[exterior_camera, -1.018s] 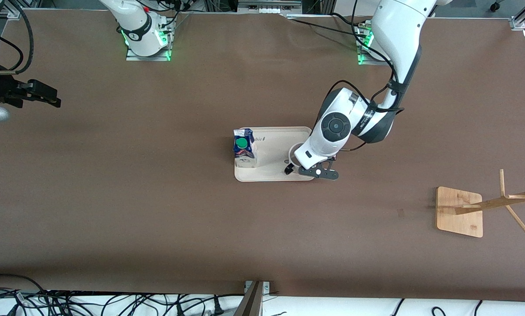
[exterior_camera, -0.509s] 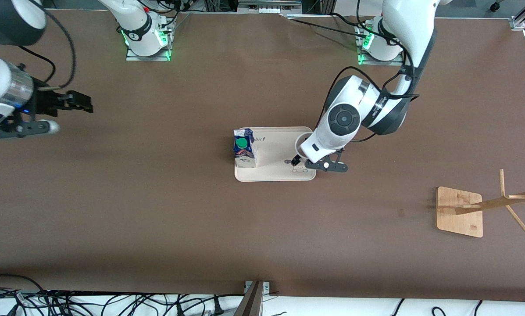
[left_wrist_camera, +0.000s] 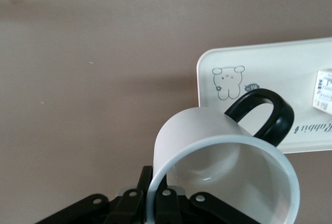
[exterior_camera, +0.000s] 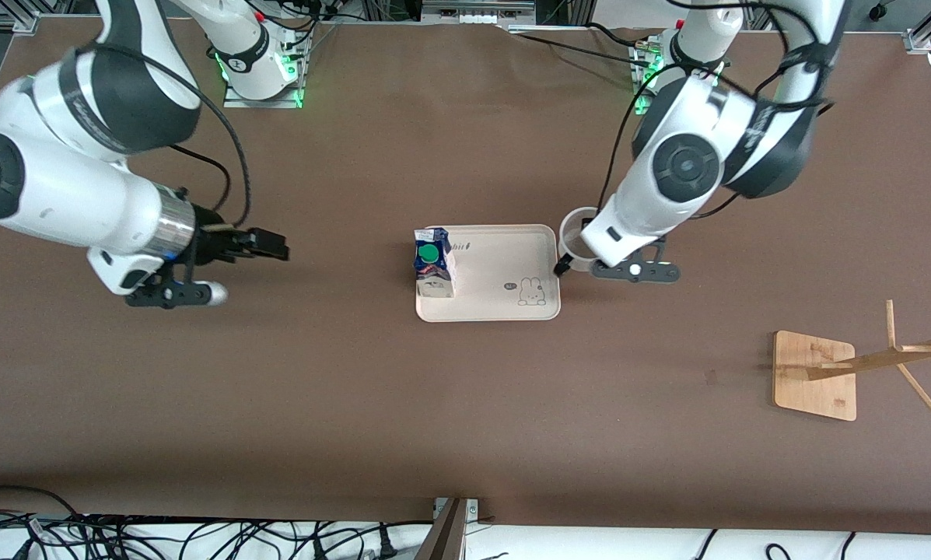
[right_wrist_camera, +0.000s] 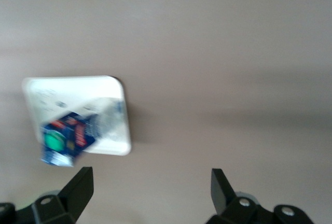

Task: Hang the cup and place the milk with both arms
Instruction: 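Lift the mug with the left gripper while the right gripper grasps the carton, then carry the mug to the stand while the right gripper moves the carton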

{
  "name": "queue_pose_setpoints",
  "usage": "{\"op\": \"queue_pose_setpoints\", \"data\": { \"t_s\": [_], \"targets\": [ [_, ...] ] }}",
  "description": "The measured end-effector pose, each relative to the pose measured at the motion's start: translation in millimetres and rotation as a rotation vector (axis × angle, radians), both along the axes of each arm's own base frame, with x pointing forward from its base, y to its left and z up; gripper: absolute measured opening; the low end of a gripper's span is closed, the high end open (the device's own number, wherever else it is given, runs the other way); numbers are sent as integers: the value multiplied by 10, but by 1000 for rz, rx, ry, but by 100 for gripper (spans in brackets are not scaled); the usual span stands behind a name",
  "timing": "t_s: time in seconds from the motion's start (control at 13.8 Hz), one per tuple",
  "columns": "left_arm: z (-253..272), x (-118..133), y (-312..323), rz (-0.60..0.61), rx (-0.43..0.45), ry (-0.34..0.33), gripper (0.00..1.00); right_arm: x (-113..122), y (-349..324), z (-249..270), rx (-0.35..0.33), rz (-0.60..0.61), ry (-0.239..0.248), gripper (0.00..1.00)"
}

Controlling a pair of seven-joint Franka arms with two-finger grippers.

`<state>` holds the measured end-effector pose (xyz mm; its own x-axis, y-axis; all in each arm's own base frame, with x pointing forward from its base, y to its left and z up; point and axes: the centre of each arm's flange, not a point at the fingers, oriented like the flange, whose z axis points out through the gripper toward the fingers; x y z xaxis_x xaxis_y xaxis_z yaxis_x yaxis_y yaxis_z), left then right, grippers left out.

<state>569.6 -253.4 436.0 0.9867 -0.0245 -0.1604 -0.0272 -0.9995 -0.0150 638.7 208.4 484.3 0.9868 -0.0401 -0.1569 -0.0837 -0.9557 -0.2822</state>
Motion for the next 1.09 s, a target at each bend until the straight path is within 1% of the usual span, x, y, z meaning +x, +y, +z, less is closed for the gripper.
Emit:
{"op": "queue_pose_setpoints", "data": {
  "t_s": [0.07,0.15,0.29,0.36,0.51,0.65,0.73,0.87,0.95,1.02,1.09],
  "targets": [
    [183,39,169,7,-12,-26,5,3,227,-89,22,-27,4,100],
    [346,79,340,2,-25,-54,5,-22,521,-167,28,-55,-6,100],
    [662,172,672,-9,-53,-140,5,-153,1197,-346,25,-84,-46,100],
    [816,223,847,-20,-68,-195,5,-253,1493,-459,3,-80,-58,100],
    [1091,297,1257,-48,-88,-309,5,-441,1885,-664,-71,-68,-74,100],
    [1285,331,1688,-80,-116,-399,5,-574,2081,-823,-117,-46,-71,100],
    [1326,358,1887,-95,-136,-444,5,-627,2135,-905,-127,-36,-60,100],
    [1243,428,2235,-104,-169,-536,5,-731,2242,-1070,-142,-13,-39,100],
    [1142,449,2375,-74,-202,-574,5,-770,2295,-1150,-148,-4,-32,100],
    [1033,451,2475,-23,-251,-596,5,-798,2342,-1215,-151,3,-29,100],
    [923,440,2541,46,-321,-604,5,-815,2380,-1280,-157,11,-32,100]
  ]
}}
